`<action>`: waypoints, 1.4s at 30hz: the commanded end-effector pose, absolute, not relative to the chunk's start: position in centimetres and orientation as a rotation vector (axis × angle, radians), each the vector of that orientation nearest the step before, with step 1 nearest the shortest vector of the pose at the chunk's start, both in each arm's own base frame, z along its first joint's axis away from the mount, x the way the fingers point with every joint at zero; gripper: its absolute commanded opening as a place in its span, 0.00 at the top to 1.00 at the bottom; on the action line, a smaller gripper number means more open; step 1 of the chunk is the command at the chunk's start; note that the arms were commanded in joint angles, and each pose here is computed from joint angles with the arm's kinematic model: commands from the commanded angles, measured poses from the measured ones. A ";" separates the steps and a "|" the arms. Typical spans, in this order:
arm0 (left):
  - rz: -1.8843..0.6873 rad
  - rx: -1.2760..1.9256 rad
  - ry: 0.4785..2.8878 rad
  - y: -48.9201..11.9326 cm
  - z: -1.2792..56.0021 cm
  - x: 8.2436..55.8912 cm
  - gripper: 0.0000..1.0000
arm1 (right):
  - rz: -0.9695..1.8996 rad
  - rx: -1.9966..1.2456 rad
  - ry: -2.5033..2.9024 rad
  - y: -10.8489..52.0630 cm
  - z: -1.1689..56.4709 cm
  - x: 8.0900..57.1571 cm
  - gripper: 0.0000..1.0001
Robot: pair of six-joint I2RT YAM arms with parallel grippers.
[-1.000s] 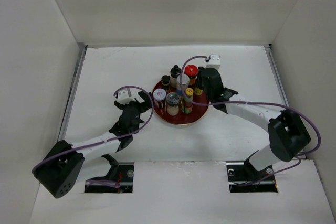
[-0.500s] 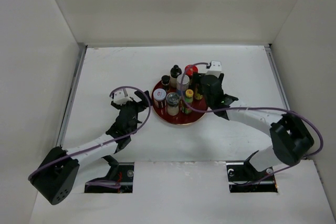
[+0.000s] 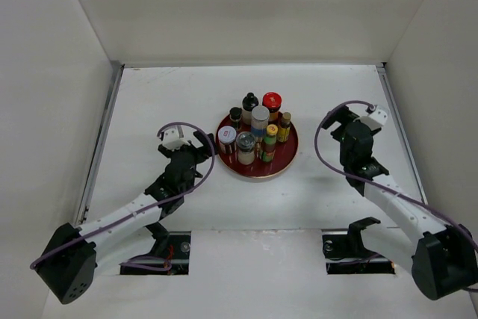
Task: Organize the condiment bottles
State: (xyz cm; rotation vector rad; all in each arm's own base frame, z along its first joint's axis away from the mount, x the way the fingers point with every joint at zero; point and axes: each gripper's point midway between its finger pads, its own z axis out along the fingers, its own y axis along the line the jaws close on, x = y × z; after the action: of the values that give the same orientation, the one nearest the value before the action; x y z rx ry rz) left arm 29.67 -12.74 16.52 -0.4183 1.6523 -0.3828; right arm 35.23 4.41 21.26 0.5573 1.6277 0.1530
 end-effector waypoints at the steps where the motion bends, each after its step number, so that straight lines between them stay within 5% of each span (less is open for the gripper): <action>1: -0.341 -0.440 1.689 -12.5 16.9 30.0 0.00 | 0.252 0.681 1.599 3.5 19.1 35.3 0.00; 7: -0.323 -0.411 1.739 -13.1 16.7 30.0 0.00 | 0.310 0.759 1.604 3.1 16.8 35.4 0.00; 8: -0.328 -0.409 1.740 -13.3 16.7 30.0 0.00 | 0.313 0.755 1.608 3.2 16.6 35.4 0.06; 12: -0.370 -0.382 1.750 -14.4 17.3 29.9 0.00 | 0.318 0.759 1.614 3.2 16.1 35.2 0.59; 15: -0.396 -0.367 1.742 -14.9 18.0 29.7 0.00 | 0.321 0.759 1.614 3.0 16.2 35.1 0.71; 18: -0.434 -0.353 1.732 -15.4 18.7 29.4 0.00 | 0.312 0.762 1.624 2.8 15.7 35.3 0.63; 21: -0.456 -0.345 1.723 -15.8 19.1 29.3 0.00 | 0.309 0.750 1.639 3.1 15.4 35.5 0.26; 23: -0.459 -0.346 1.719 -15.8 19.4 29.4 0.00 | 0.304 0.746 1.647 3.1 15.2 35.7 0.14; 42: -0.453 -0.346 1.708 -15.9 20.0 29.6 0.00 | 0.316 0.730 1.638 3.3 15.5 35.7 0.12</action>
State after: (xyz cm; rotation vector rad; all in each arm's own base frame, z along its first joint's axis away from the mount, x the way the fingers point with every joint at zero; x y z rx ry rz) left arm 28.87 -15.42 16.53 -0.3208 1.7843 -0.4015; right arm 35.19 3.19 13.79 0.7470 1.7008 0.2812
